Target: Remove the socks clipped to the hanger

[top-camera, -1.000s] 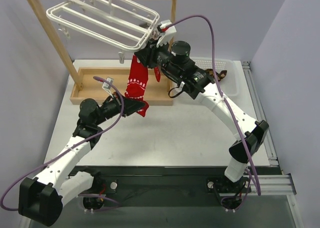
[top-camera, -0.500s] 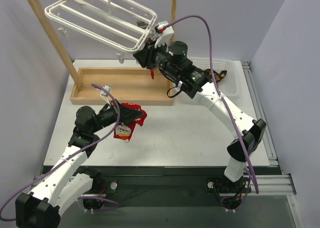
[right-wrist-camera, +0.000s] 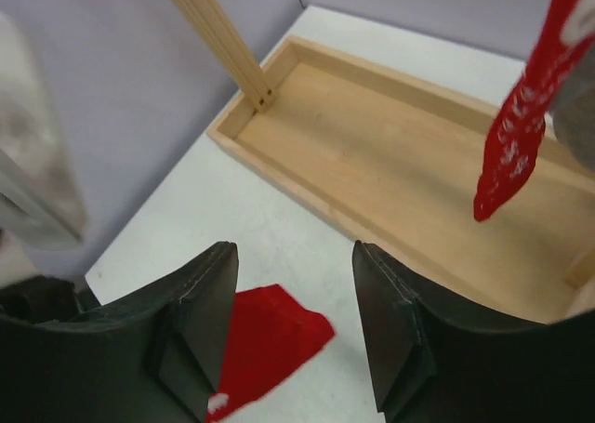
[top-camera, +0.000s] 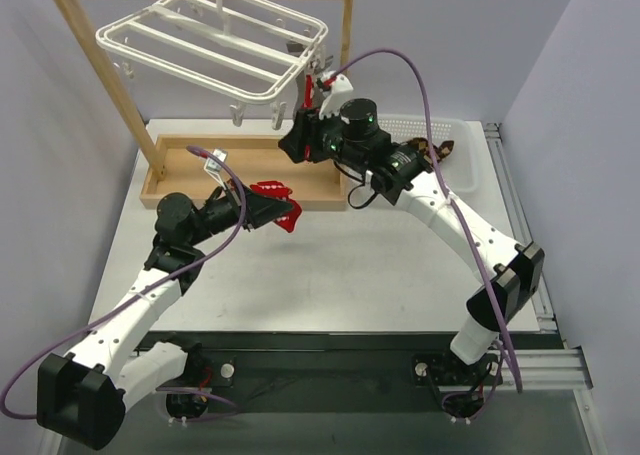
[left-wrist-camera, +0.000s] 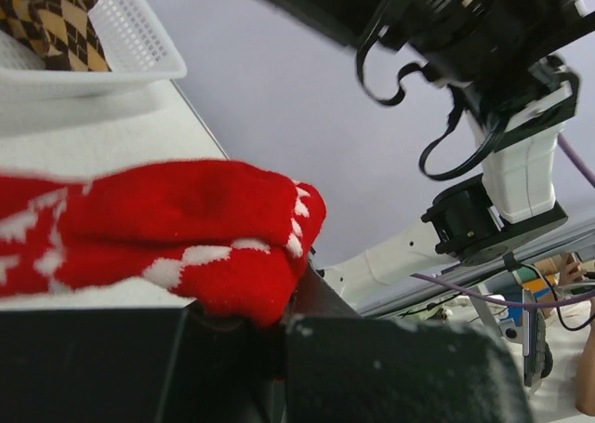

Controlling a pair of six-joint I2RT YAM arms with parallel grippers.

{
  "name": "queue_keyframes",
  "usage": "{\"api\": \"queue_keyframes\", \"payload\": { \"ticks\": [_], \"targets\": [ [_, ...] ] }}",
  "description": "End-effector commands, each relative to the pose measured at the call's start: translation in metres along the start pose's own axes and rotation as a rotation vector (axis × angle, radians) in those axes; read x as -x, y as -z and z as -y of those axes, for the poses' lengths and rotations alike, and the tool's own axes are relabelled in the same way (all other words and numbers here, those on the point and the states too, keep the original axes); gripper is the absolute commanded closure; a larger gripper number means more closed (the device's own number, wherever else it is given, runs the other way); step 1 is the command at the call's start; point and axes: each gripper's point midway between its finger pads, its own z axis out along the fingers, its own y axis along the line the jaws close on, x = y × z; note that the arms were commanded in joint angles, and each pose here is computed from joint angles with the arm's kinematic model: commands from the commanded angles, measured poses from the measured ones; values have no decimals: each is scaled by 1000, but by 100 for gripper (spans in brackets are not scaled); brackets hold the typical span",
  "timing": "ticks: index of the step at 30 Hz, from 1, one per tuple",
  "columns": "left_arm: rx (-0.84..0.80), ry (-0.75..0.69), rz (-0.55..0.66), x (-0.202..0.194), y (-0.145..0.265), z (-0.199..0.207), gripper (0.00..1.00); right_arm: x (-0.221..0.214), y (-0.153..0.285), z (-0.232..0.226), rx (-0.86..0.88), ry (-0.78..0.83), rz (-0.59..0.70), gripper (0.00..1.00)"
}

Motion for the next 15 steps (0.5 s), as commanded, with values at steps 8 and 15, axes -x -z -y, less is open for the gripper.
{"api": "queue_keyframes", "payload": {
  "ticks": [8,15],
  "targets": [
    [-107,-84,-7,19,-9,35,100,-53,91,0,186,39,-146,0],
    [-91,-58,6,19,-9,36,100,-91,116,-39,489,78,-196,2]
  ]
}}
